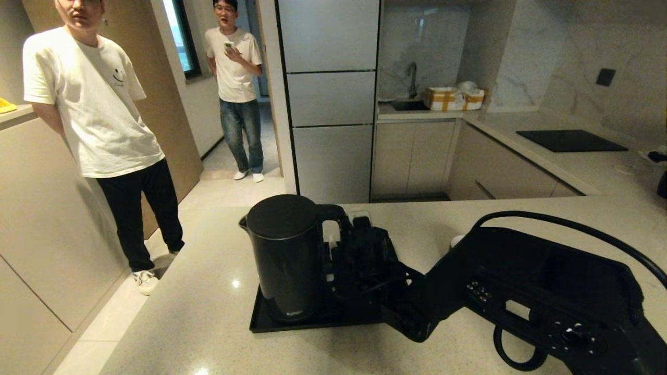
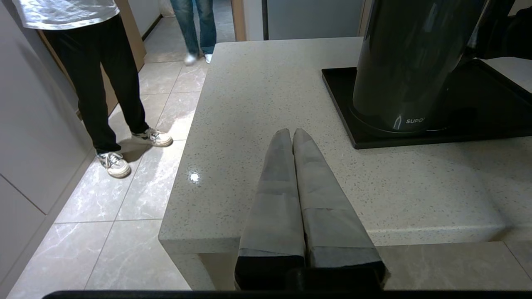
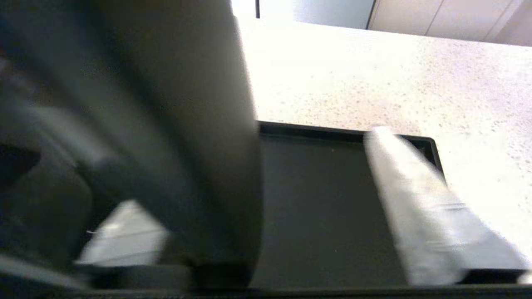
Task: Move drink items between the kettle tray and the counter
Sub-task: Pick up the kettle, then place it on the right
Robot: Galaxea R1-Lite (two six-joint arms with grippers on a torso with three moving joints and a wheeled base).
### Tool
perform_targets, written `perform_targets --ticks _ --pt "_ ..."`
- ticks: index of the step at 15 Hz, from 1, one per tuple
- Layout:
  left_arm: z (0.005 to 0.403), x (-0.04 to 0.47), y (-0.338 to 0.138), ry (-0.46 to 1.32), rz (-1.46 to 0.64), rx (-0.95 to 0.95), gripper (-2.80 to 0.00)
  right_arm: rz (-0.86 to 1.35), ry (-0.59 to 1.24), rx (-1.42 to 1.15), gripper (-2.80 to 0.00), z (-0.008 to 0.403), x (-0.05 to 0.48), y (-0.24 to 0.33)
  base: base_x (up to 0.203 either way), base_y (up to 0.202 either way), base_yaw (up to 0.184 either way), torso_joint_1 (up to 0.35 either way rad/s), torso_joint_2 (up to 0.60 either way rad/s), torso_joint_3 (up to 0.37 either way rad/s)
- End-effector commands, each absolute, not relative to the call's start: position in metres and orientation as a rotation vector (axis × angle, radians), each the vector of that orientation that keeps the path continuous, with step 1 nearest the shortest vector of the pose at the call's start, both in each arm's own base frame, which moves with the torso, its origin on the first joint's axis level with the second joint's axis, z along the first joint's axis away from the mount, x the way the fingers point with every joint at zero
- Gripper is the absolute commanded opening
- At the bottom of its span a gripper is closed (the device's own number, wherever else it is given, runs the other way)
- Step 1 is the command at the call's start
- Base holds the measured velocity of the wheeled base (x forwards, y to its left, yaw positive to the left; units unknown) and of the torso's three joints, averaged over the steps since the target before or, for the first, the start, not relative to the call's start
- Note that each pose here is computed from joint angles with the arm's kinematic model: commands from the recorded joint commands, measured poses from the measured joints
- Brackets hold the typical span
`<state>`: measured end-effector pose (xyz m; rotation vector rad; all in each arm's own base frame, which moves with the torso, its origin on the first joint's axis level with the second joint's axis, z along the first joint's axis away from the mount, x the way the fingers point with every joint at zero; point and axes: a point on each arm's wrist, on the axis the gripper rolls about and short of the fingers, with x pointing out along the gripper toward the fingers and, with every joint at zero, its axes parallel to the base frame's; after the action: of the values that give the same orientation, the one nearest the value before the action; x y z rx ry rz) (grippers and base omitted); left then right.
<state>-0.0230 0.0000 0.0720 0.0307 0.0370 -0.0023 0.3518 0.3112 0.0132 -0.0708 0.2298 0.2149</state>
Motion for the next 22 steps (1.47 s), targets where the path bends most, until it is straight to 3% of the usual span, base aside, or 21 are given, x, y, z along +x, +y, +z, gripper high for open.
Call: perform_targets --ticks 1,10,16,22 --pt "0.072 -0.023 0.0 0.037 -0.002 0.031 -2.8 0.212 0.254 -0.091 -2.8 -0.001 0.352 0.311 0.0 0.0 0.0 0.0 0.0 0.0" --pt "0.072 -0.023 0.0 0.037 -0.002 0.031 -2.8 0.216 0.221 -0.064 -2.8 0.02 0.35 0.31 0.0 0.0 0.0 0.0 0.0 0.0" --pt "0.072 -0.023 0.0 0.037 -0.002 0.031 -2.8 0.217 0.169 -0.014 -2.8 0.066 0.338 0.299 0.0 0.0 0.0 0.0 0.0 0.0" --pt "0.072 -0.023 0.0 0.037 -0.002 0.031 -2.8 0.217 0.163 0.005 -2.8 0.076 0.331 0.296 0.0 0.0 0.0 0.0 0.0 0.0"
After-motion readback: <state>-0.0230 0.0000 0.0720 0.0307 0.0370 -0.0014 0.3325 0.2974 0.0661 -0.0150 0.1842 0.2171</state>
